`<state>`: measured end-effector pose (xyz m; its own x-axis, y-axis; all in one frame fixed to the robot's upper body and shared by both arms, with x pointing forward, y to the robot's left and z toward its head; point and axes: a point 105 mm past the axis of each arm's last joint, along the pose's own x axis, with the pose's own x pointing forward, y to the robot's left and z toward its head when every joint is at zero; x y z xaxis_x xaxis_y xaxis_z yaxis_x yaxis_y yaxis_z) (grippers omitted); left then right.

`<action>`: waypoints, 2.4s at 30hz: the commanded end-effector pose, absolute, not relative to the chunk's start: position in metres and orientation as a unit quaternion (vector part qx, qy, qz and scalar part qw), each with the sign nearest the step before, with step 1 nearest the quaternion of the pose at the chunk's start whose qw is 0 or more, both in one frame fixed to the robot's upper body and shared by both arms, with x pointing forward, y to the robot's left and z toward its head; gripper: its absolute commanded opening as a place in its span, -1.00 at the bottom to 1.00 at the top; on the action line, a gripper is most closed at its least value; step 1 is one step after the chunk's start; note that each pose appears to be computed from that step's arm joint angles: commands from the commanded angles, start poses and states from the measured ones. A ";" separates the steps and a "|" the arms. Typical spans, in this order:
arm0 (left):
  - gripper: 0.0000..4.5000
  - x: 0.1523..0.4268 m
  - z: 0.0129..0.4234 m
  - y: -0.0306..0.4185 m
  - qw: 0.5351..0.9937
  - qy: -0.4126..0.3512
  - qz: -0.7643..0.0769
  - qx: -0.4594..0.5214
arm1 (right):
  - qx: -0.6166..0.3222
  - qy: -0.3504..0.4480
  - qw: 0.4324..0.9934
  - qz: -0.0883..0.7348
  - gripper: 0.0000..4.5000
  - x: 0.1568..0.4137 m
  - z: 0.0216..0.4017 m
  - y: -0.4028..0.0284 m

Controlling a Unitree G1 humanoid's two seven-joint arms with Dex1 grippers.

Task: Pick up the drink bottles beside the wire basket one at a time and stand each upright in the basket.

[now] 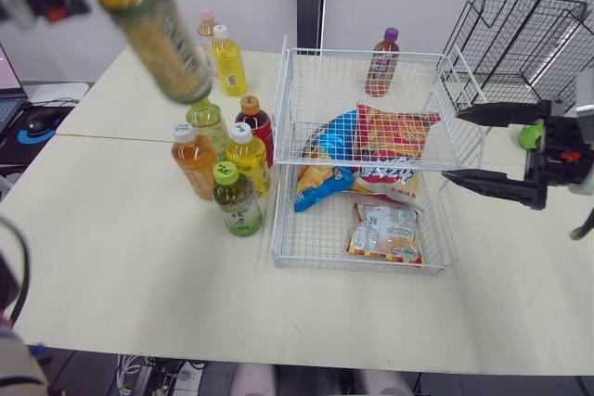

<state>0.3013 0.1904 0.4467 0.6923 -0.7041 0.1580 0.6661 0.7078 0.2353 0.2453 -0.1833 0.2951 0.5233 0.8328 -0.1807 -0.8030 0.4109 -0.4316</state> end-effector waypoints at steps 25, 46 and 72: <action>-0.39 0.373 0.414 -0.060 0.785 -0.142 -0.593 0.109 | -0.214 -0.095 0.928 0.291 1.00 0.227 0.295 -0.197; 0.59 0.372 0.413 -0.064 0.780 -0.131 -0.601 0.118 | -0.203 -0.103 0.927 0.299 1.00 0.226 0.295 -0.189; 0.99 0.328 0.340 0.185 0.864 -0.035 -0.479 0.151 | -0.203 -0.099 0.847 0.481 1.00 0.234 0.301 -0.143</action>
<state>0.3446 0.1753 0.3193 0.5024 -0.8508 -0.1539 0.8551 0.4626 0.2341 0.2363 -0.1507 0.2957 0.5529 0.8322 -0.0414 -0.7700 0.4914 -0.4070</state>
